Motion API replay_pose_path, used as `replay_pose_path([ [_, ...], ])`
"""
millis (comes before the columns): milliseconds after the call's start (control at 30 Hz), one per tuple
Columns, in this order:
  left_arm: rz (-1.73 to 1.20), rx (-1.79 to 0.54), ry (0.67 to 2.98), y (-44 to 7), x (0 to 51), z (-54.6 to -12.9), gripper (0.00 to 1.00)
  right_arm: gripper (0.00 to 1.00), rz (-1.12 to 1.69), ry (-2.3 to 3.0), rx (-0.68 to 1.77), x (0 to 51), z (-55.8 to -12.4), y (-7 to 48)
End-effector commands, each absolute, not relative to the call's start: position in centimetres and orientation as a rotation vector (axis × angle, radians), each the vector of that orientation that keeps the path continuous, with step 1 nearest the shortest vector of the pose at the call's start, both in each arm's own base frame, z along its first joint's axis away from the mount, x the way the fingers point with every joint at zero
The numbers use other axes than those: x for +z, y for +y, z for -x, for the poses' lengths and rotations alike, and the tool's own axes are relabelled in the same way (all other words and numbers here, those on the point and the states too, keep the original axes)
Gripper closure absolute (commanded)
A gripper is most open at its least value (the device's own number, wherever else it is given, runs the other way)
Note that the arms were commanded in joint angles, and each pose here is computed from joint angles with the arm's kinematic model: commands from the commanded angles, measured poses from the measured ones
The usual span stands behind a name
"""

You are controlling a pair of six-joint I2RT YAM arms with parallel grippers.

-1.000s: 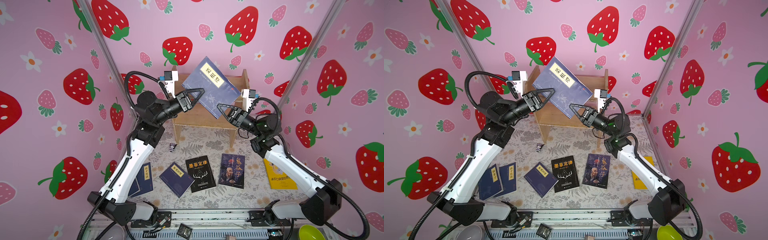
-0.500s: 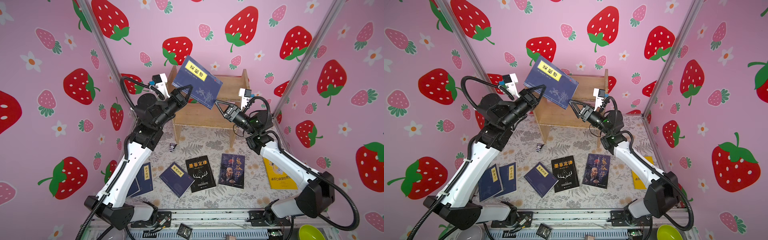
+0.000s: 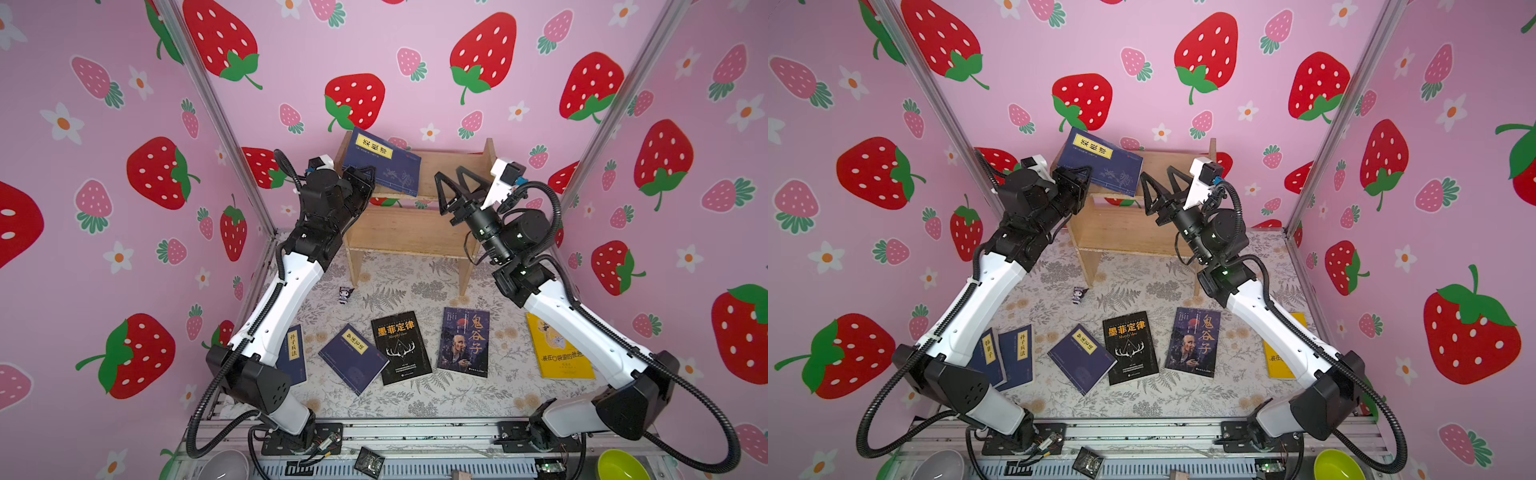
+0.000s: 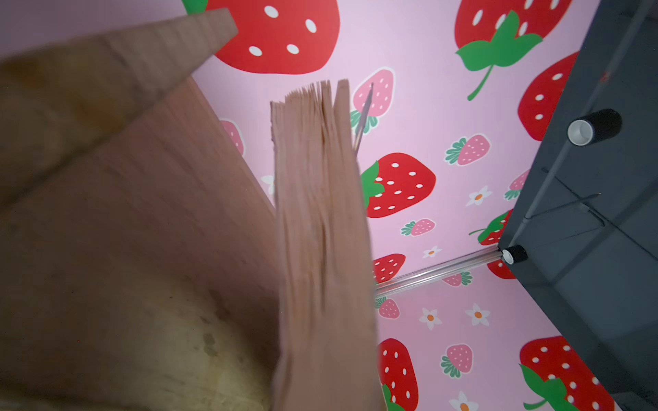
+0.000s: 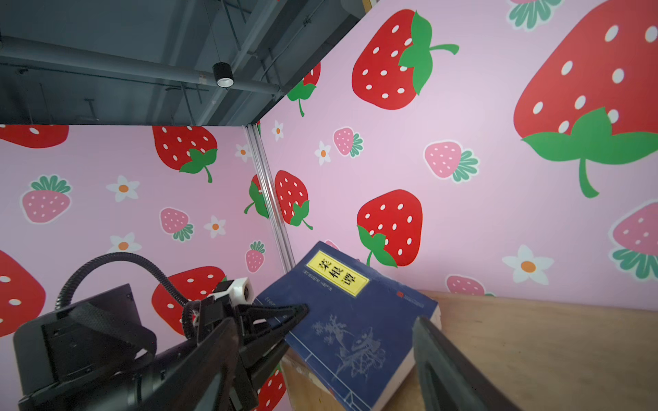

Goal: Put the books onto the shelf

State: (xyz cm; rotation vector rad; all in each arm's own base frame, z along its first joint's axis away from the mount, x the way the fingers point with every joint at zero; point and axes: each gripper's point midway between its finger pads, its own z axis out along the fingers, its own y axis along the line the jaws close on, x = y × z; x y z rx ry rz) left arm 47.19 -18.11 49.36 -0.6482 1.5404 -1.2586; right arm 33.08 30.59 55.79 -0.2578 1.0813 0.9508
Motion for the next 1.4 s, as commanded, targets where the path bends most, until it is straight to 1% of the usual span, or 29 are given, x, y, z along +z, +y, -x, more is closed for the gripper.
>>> replay_pose_path([
  [0, 0.683, -1.296, 1.438, -16.5, 52.8, -46.6, 1.0, 0.22, 0.261, 1.108, 0.803, 55.1, -34.9, 32.0],
  [200, 0.726, -1.237, 1.455, -15.5, 51.4, -46.6, 1.0, 0.26, 0.197, 1.209, 0.789, 53.0, -37.8, 34.2],
  [267, 0.739, -1.232, 1.458, -15.3, 50.8, -46.7, 1.0, 0.28, 0.169, 1.228, 0.787, 52.0, -38.2, 34.6],
  [433, 0.762, -1.22, 1.474, -15.2, 49.4, -47.5, 1.0, 0.29, 0.138, 1.246, 0.773, 49.5, -38.9, 35.5],
  [733, 0.771, -1.207, 1.496, -15.1, 48.5, -48.4, 1.0, 0.28, 0.172, 1.233, 0.742, 50.0, -39.7, 36.7],
  [967, 0.767, -1.194, 1.529, -15.4, 47.6, -49.0, 0.99, 0.26, 0.293, 1.239, 0.719, 49.3, -40.7, 39.6],
  [1067, 0.756, -1.185, 1.531, -15.4, 47.8, -48.9, 0.93, 0.26, 0.311, 1.264, 0.681, 48.8, -41.5, 40.3],
  [1100, 0.751, -1.179, 1.536, -15.4, 47.8, -48.9, 0.87, 0.26, 0.301, 1.276, 0.664, 48.4, -41.9, 40.2],
  [1167, 0.739, -1.163, 1.549, -15.3, 47.9, -48.8, 0.79, 0.26, 0.279, 1.296, 0.635, 47.6, -42.6, 40.1],
  [1300, 0.734, -1.154, 1.567, -15.4, 47.7, -48.7, 0.58, 0.26, 0.259, 1.34, 0.586, 46.0, -43.7, 40.1],
  [1367, 0.734, -1.145, 1.573, -15.3, 47.6, -48.6, 0.51, 0.26, 0.248, 1.365, 0.565, 45.3, -44.2, 40.2],
])
